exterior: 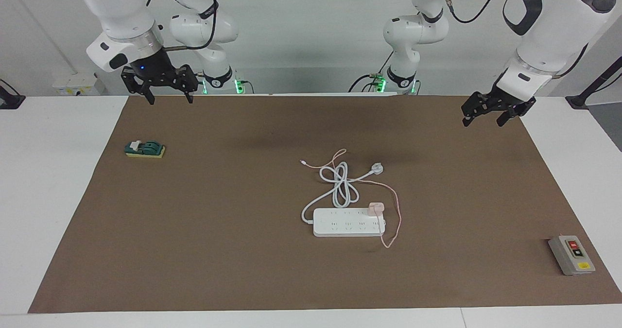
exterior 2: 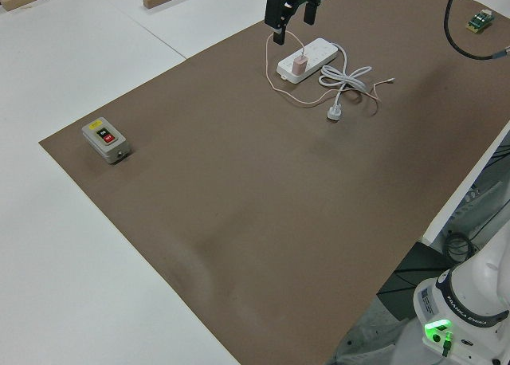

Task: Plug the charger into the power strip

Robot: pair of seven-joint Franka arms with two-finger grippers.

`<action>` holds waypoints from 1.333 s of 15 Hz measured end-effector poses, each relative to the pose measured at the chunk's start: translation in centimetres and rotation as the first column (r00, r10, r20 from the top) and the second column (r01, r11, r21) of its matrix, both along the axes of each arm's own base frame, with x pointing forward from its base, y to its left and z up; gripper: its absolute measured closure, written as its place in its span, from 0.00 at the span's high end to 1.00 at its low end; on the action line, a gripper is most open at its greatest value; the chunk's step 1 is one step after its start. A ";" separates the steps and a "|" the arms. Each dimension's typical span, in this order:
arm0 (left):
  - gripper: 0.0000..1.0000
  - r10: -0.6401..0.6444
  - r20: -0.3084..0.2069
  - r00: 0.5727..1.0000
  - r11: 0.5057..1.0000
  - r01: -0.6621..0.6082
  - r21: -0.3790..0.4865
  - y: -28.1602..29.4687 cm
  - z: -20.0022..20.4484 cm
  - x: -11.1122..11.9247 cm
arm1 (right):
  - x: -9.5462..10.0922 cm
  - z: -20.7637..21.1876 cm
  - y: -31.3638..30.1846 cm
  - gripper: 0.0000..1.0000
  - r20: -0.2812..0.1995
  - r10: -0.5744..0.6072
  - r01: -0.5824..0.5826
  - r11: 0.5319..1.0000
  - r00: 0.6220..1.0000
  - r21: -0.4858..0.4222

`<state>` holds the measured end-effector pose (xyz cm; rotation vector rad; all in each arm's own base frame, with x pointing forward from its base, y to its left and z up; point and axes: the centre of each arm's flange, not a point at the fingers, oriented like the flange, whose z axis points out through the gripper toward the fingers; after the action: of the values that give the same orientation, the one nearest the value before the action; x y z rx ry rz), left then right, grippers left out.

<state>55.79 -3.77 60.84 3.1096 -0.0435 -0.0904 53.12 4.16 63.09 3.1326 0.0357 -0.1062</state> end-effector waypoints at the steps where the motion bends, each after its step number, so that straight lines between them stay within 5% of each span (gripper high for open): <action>1: 1.00 0.008 0.004 1.000 1.000 -0.008 0.001 -0.1 0.4 -0.3 | 0.0 0.0 0.0 1.00 0.000 0.000 0.000 1.000 1.000 0.000; 9: 1.00 0.039 -0.033 0.999 0.999 -0.039 0.009 0.8 -0.1 -1.9 | 0.0 0.0 0.0 1.00 0.000 0.000 0.000 1.000 1.000 0.000; 20: 1.00 0.041 -0.019 0.999 0.999 -0.041 0.009 0.9 0.2 -2.2 | 0.0 0.0 0.0 1.00 0.000 0.000 0.000 1.000 1.000 0.000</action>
<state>53.57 -2.87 61.08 3.1164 0.0217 -0.1203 53.12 4.16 63.09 3.1326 0.0357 -0.1062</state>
